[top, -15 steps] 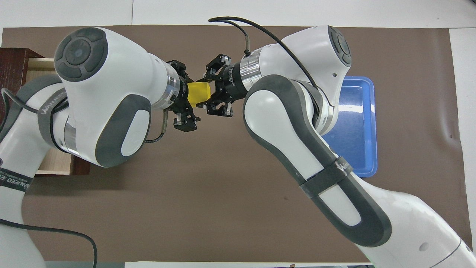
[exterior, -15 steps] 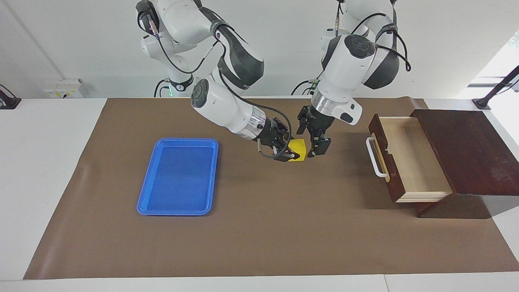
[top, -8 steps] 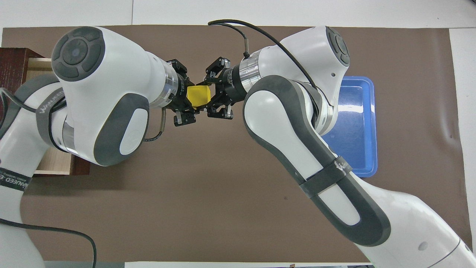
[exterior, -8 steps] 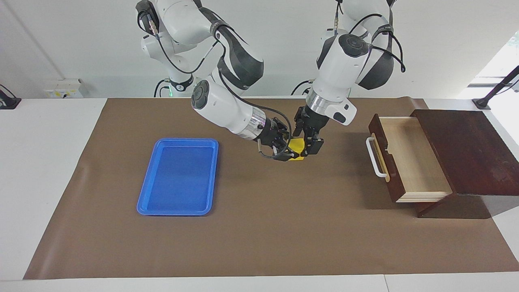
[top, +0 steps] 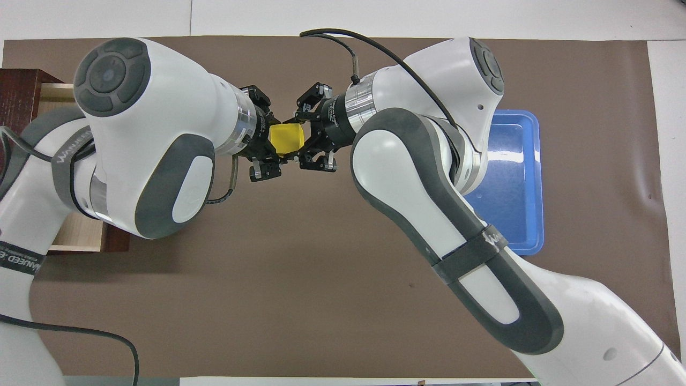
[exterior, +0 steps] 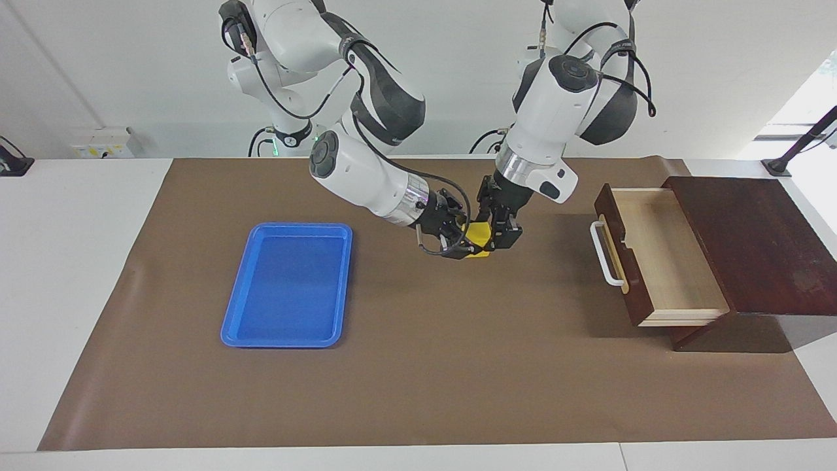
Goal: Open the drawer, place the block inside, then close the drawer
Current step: 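Open the right gripper while the left gripper carries the block to the drawer, then release the block in the drawer while the right gripper returns to rest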
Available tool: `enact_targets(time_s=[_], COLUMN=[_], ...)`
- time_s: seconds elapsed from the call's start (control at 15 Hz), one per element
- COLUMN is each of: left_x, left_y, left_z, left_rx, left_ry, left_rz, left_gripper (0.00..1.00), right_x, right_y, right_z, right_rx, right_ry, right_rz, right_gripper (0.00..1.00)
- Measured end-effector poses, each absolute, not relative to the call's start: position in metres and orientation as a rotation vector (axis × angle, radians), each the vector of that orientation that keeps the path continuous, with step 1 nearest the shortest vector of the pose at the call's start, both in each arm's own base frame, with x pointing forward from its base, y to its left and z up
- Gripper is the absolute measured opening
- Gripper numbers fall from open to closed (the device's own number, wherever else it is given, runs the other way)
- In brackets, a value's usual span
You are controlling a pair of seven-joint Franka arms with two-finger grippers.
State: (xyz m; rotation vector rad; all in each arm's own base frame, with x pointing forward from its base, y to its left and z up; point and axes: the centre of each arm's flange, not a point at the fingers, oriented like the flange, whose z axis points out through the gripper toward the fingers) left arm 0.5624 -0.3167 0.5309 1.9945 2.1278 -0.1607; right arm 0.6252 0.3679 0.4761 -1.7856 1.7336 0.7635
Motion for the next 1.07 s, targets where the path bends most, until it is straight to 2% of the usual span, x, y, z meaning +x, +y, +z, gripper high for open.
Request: enact_targets(time_s=[0.2, 0.27, 0.4, 0.47, 0.53, 0.8, 1.07], left_x=[0.562, 0.562, 0.561, 0.563, 0.563, 0.565, 0.576], left_y=[-0.316, -0.314, -0.299, -0.281, -0.258, -0.138, -0.027], left_z=[0.531, 0.532, 0.541, 0.552, 0.565, 0.608, 0.609], left_rx=[1.997, 2.001, 2.001, 1.992, 1.983, 2.003, 2.037], left_ry=[2.131, 2.140, 2.171, 2.191, 2.206, 2.226, 2.181], left_rz=[-0.163, -0.168, -0.176, -0.176, -0.173, -0.162, -0.126], left_gripper=[0.65, 0.64, 0.57, 0.57, 0.57, 0.57, 0.57], right_x=[0.625, 0.626, 0.630, 0.632, 0.633, 0.634, 0.647], right_y=[0.368, 0.367, 0.363, 0.361, 0.360, 0.360, 0.328], right_z=[0.476, 0.477, 0.482, 0.484, 0.486, 0.488, 0.496], right_rx=[-1.779, -1.768, -1.744, -1.735, -1.732, -1.729, -1.703], right_ry=[1.740, 1.751, 1.758, 1.758, 1.757, 1.755, 1.785], right_rz=[0.766, 0.766, 0.755, 0.748, 0.745, 0.742, 0.721], right_gripper=[0.58, 0.64, 0.83, 0.95, 1.00, 1.00, 1.00])
